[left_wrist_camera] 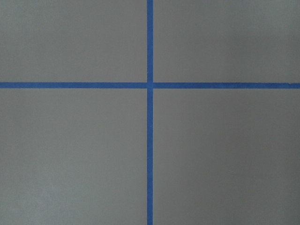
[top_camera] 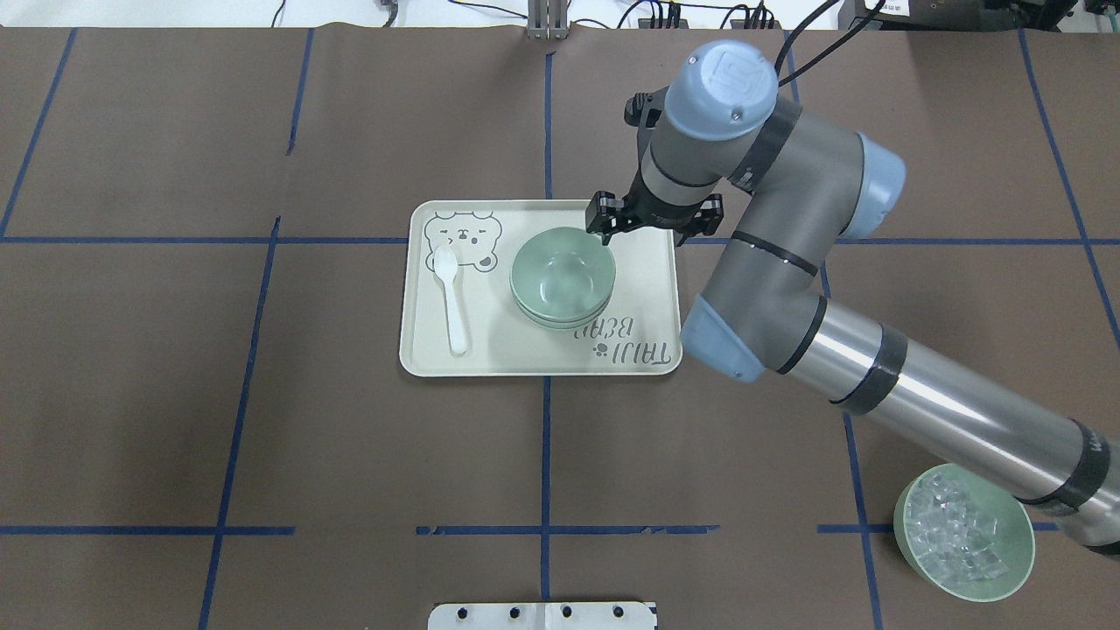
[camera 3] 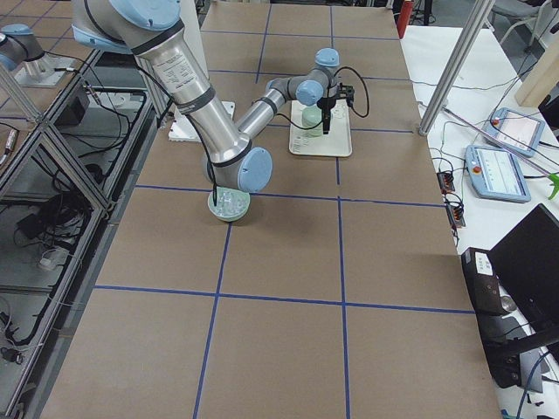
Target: Stack green bowls together
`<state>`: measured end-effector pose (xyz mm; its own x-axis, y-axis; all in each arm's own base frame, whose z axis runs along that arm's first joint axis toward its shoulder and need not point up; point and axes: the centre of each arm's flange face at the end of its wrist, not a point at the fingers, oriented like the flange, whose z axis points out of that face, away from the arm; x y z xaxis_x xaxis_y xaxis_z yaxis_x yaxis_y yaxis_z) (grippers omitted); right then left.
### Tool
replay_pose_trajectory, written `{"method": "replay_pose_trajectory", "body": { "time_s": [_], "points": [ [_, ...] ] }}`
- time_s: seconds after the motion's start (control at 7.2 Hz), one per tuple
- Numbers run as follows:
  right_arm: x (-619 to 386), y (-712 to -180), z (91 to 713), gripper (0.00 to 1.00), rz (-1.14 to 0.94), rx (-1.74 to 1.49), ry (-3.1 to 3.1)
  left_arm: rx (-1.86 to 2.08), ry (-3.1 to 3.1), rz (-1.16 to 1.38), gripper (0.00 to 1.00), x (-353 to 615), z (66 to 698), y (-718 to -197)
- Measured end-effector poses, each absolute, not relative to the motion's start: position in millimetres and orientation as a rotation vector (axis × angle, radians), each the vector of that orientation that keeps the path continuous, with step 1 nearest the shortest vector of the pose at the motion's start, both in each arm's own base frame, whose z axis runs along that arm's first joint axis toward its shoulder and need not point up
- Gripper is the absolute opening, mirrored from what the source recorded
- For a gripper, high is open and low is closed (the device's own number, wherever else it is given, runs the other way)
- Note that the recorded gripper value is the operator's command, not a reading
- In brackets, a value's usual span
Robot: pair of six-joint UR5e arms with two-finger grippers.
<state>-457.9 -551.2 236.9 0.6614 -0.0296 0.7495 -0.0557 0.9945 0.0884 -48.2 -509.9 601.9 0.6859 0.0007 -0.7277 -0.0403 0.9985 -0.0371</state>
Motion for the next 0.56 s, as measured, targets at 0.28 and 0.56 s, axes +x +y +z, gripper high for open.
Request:
{"method": "replay_pose_trajectory", "body": {
  "time_s": [0.28, 0.56],
  "points": [
    [-334, -617, 300, 1.0, -0.116, 0.142, -0.811, -0.055, 0.814, 0.025, 1.0, -48, 604, -510],
    [-178, -651, 387, 1.0, -0.259, 0.185, -0.776, -0.038, 0.812, 0.046, 1.0, -49, 603, -508]
  ]
}}
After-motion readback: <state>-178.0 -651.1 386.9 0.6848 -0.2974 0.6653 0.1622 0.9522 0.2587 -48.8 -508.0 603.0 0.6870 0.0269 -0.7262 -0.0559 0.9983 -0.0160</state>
